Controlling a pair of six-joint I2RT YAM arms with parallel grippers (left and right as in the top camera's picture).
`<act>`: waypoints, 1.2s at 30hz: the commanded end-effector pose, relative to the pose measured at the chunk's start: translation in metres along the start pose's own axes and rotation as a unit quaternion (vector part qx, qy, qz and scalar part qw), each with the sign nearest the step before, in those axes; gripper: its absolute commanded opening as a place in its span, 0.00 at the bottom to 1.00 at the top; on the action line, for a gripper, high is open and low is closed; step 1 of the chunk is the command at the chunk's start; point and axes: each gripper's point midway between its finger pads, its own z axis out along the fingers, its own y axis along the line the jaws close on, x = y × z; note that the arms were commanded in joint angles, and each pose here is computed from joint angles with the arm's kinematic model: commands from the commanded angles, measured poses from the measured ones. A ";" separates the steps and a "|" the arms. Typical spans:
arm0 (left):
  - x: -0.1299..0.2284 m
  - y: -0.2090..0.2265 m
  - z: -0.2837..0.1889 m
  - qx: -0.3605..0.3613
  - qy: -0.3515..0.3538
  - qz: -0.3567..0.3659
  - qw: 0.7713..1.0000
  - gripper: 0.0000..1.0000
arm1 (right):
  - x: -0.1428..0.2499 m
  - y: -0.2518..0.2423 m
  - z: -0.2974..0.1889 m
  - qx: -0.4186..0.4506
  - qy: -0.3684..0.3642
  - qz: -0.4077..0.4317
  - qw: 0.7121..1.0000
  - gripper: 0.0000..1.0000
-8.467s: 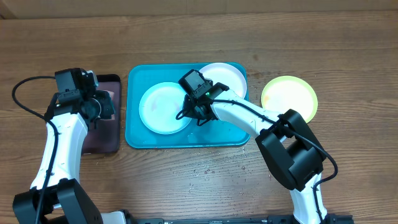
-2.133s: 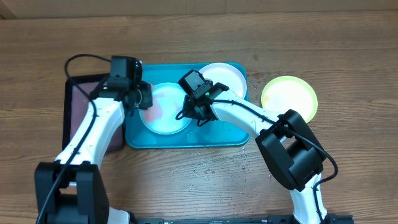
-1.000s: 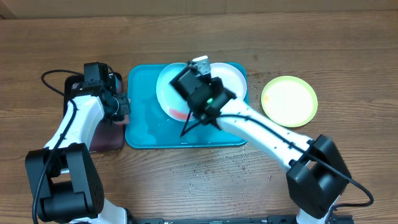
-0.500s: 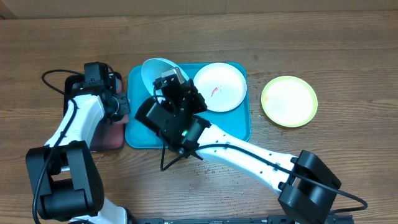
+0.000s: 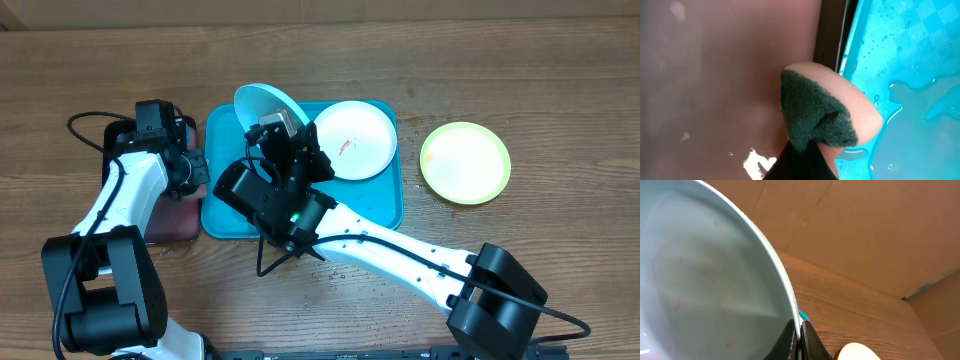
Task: Clean dirty plates on tray and stack at the side
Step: 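Lift the scrubbed white plate with the right gripper and tilt it up, then lower the white plate onto the yellow plate and open the right gripper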
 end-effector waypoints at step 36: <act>-0.020 0.008 -0.043 -0.022 -0.062 0.007 0.998 0.04 | 0.128 -0.154 0.139 -0.120 0.420 0.468 0.768 0.04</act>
